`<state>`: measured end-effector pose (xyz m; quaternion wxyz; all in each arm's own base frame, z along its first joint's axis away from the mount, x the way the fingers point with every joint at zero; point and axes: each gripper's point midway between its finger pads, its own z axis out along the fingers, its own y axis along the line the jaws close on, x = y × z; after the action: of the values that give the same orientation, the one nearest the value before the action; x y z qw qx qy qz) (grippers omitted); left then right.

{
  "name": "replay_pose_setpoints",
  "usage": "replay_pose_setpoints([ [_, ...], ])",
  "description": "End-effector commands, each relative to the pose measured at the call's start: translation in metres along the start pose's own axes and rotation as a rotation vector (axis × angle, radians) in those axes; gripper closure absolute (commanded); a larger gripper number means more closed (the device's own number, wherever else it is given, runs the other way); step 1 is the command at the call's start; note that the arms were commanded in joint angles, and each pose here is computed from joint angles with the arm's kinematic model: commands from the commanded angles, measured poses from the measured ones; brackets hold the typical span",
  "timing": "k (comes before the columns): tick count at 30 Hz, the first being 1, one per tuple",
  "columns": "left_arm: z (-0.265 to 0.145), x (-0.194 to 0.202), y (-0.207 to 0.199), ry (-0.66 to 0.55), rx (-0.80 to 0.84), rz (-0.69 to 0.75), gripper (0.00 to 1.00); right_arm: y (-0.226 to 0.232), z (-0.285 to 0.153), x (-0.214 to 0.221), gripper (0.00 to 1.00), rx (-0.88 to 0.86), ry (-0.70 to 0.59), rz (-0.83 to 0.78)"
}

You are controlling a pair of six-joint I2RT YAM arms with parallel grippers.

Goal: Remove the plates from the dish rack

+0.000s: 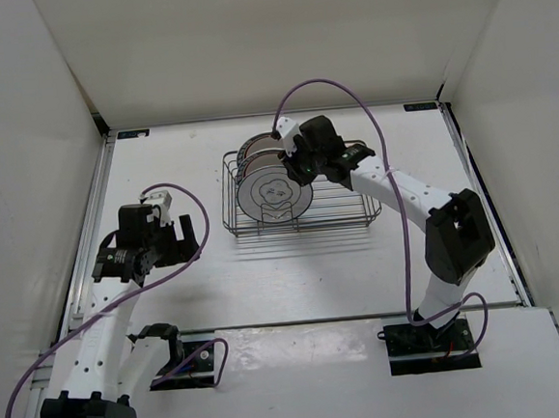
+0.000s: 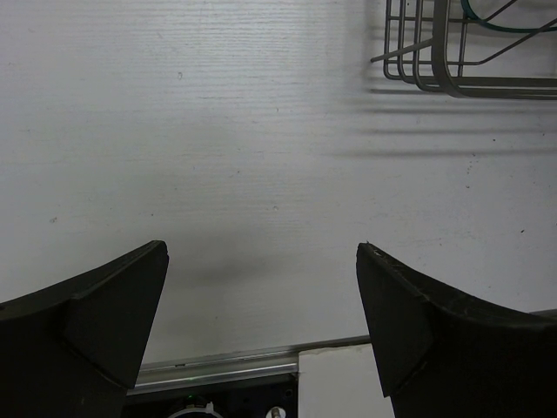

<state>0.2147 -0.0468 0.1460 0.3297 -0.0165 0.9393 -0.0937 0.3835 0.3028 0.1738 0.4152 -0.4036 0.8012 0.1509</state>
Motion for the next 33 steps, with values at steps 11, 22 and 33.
replay_pose_setpoints([
  [11,0.001,-0.003,-0.009,-0.007,0.049,0.009,0.0,-0.031,-0.021,-0.06,0.88,0.154,-0.14,-0.036],
  [22,0.0,-0.003,-0.007,-0.015,0.037,0.012,0.0,-0.031,-0.048,-0.096,0.98,0.156,-0.22,-0.108],
  [33,-0.002,-0.002,-0.007,-0.02,0.036,0.005,0.0,-0.045,-0.147,-0.147,1.0,0.299,-0.422,-0.105],
])
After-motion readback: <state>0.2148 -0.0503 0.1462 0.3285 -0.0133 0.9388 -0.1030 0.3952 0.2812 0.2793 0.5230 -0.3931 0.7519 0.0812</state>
